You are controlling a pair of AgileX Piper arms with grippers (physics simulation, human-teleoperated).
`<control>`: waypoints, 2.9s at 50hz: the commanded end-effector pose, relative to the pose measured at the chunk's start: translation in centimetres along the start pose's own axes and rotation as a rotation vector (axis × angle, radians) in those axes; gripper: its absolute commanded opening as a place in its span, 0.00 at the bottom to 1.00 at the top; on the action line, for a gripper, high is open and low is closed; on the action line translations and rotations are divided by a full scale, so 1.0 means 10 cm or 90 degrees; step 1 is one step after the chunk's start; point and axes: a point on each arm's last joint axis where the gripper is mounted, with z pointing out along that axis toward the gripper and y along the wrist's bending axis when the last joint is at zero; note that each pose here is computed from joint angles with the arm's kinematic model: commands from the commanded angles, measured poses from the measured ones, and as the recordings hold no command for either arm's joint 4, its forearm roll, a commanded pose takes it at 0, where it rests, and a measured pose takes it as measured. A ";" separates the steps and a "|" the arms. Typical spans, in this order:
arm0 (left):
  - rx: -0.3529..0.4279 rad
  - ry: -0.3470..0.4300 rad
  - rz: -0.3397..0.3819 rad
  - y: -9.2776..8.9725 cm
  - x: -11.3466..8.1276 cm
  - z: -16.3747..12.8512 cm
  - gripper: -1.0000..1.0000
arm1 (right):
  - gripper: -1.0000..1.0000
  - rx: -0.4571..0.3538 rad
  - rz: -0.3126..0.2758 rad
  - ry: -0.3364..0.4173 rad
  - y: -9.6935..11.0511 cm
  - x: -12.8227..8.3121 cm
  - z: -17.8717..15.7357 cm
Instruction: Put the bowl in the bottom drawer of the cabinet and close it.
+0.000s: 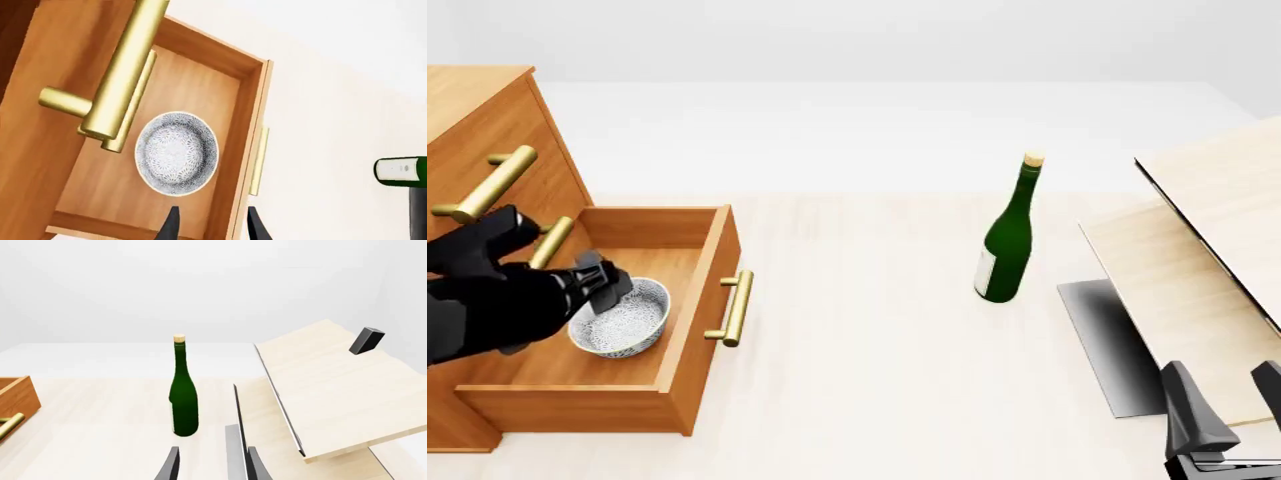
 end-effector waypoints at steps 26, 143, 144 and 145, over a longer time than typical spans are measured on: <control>0.058 0.048 0.074 -0.37 0.02 -0.09 1.00 | 1.00 0.000 0.000 0.000 0.00 0.00 0.00; -0.073 0.270 -0.089 -0.32 1.10 1.37 1.00 | 1.00 0.000 0.000 0.000 0.00 0.00 0.00; -0.073 0.270 -0.089 -0.32 1.10 1.37 1.00 | 1.00 0.000 0.000 0.000 0.00 0.00 0.00; -0.077 0.268 -0.096 -0.30 1.09 1.38 1.00 | 1.00 0.000 0.000 0.000 0.00 0.00 0.00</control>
